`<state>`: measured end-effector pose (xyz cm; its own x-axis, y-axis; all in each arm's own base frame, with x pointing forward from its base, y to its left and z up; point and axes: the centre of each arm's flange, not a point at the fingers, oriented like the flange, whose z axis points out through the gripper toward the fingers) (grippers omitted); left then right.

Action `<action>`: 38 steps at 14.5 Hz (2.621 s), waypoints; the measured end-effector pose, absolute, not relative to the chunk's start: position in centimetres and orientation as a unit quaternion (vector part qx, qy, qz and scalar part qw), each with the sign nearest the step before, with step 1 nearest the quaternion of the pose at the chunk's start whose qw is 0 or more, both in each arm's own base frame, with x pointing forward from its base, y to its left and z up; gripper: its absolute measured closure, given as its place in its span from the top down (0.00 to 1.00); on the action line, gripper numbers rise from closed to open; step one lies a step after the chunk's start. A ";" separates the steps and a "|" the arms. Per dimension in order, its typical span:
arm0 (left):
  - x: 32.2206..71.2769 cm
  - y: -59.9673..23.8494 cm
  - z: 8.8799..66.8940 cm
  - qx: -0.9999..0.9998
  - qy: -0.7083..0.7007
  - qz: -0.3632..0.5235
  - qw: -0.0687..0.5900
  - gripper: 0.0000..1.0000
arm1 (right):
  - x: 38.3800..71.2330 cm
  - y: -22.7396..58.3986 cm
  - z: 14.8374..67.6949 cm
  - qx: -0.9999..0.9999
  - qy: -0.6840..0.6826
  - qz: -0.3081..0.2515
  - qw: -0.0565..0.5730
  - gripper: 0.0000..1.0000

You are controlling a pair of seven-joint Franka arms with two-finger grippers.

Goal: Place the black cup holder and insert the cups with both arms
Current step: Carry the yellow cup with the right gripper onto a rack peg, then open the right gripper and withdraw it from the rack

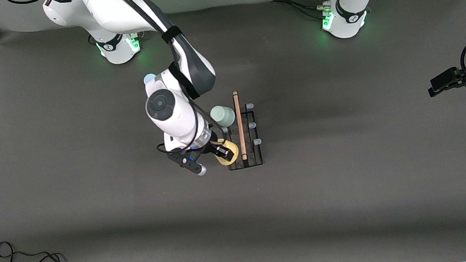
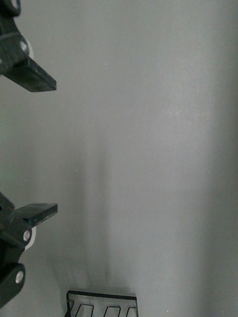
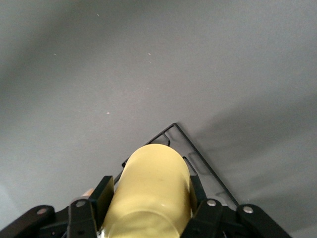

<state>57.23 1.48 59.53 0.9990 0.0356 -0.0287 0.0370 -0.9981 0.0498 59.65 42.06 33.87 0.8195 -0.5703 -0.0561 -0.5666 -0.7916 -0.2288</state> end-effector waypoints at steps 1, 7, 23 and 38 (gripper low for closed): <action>57.2 1.5 59.5 0.999 0.018 -0.014 0.025 1.00 | 59.6 42.1 33.4 -0.947 0.300 -0.008 0.116 0.67; 57.2 1.5 59.5 0.999 0.018 -0.014 0.025 1.00 | 59.7 42.1 32.0 -0.947 0.301 -0.007 0.108 0.72; 57.2 1.5 59.5 0.999 0.017 -0.014 0.025 1.00 | 63.8 25.5 46.6 -0.989 0.143 -0.023 0.008 1.00; 57.2 2.3 59.5 0.999 0.015 -0.014 0.026 1.00 | 60.0 4.3 59.0 -0.996 0.067 0.027 -0.045 1.00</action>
